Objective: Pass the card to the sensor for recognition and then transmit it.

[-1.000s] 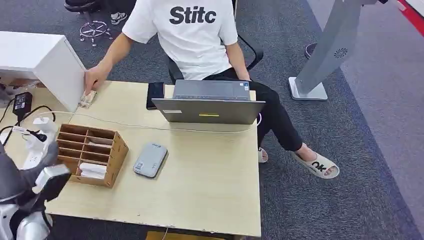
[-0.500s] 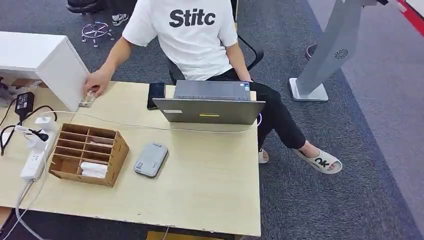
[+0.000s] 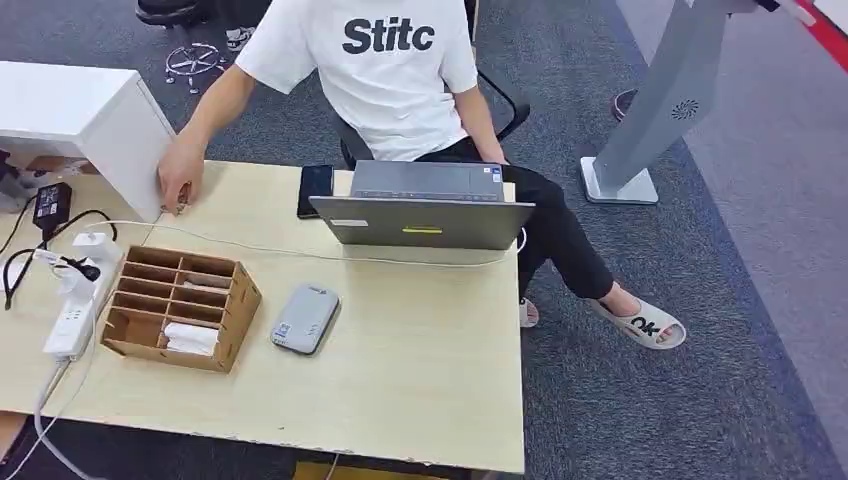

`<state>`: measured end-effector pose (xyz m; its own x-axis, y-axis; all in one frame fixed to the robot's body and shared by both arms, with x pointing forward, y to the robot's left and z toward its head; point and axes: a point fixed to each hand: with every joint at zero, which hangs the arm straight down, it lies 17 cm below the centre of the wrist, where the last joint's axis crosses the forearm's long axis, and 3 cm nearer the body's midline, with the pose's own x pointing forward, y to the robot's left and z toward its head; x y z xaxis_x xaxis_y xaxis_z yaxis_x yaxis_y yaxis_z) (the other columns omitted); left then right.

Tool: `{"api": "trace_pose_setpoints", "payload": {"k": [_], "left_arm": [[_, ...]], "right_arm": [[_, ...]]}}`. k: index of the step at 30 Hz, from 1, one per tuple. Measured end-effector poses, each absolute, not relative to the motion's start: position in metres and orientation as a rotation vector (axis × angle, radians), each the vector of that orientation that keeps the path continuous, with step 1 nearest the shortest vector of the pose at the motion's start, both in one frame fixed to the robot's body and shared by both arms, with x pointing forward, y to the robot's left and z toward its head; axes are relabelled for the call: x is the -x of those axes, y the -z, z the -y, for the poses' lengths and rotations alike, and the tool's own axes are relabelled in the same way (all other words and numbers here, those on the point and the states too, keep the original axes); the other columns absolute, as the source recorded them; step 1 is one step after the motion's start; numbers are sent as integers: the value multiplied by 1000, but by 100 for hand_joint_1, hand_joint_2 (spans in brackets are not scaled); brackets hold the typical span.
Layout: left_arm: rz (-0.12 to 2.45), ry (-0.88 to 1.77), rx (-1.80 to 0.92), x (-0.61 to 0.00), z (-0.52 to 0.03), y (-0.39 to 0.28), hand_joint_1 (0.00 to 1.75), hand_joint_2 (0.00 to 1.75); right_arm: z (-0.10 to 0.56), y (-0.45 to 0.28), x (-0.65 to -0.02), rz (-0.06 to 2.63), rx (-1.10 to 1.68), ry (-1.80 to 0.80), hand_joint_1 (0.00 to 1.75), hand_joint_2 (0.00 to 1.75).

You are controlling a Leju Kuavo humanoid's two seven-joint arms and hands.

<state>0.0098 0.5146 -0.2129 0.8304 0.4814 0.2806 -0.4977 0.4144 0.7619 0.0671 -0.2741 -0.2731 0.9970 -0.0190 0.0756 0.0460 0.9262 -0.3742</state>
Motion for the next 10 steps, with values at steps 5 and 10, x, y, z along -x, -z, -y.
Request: {"api": "trace_pose_setpoints", "payload": {"k": [5,10], "left_arm": [[-85,-350,-765,-19,-415,247,0,175],[129,84,-723,-79,-375,250,0,175]], "right_arm": [[269,273,-67,69,382,18,0,175],[266,271,-75,109,385,-5,0,175]]}}
